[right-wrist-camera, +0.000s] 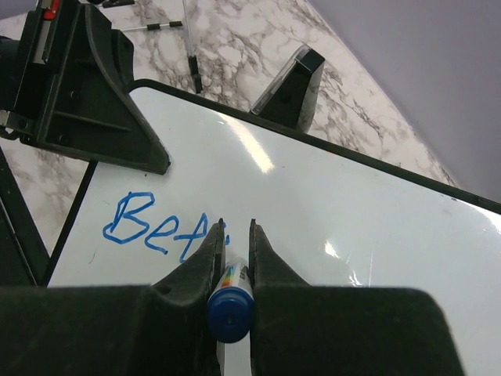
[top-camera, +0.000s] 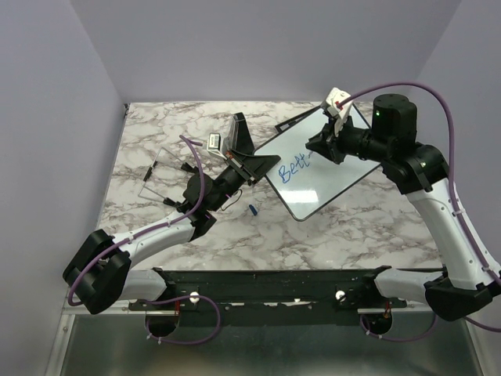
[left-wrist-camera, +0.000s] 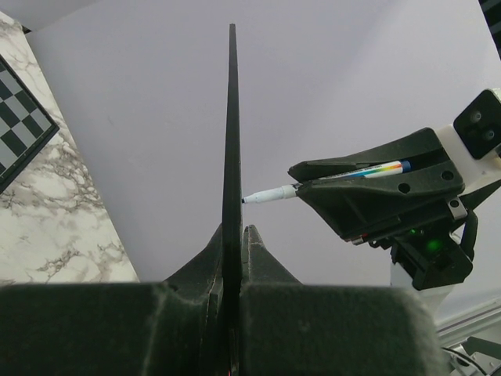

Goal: Write a sentence on the whiteboard

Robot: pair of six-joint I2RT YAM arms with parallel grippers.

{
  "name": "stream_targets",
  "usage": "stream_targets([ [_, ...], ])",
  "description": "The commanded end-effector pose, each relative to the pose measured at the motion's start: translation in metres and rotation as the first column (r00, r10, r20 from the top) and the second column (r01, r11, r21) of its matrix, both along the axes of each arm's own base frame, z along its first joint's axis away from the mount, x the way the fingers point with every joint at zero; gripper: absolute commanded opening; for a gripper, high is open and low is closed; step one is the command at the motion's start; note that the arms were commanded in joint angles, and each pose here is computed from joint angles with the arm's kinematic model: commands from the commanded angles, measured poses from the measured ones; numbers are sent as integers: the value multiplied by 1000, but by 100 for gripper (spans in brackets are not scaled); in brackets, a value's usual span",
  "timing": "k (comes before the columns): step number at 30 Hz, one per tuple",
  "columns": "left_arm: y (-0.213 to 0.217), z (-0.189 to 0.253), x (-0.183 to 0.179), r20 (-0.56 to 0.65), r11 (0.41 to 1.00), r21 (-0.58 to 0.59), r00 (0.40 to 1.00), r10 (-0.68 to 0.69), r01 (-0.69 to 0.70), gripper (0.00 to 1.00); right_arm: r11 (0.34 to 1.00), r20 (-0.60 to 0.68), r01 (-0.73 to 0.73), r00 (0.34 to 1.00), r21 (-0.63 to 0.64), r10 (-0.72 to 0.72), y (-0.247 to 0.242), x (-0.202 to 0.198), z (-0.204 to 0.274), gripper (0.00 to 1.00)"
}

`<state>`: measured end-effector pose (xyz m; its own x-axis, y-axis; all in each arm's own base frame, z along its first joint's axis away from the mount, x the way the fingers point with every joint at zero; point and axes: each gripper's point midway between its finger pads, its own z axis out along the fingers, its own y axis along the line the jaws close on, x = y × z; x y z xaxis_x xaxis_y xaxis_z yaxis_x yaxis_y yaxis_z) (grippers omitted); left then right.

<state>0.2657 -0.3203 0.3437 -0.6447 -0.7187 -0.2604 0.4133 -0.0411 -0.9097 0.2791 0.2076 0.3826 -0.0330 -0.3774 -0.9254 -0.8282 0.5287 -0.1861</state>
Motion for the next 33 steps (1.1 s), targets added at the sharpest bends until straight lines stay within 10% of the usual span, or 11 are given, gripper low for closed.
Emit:
stream_targets([
  [1, 15, 57, -20, 125, 984, -171, 992, -24, 45, 0, 999, 35, 46, 998, -18, -45, -6, 12, 7, 1],
  [33, 16, 54, -15, 116, 983, -177, 993, -18, 39, 0, 999, -56, -34, 998, -41, 31, -7, -18, -29, 1],
])
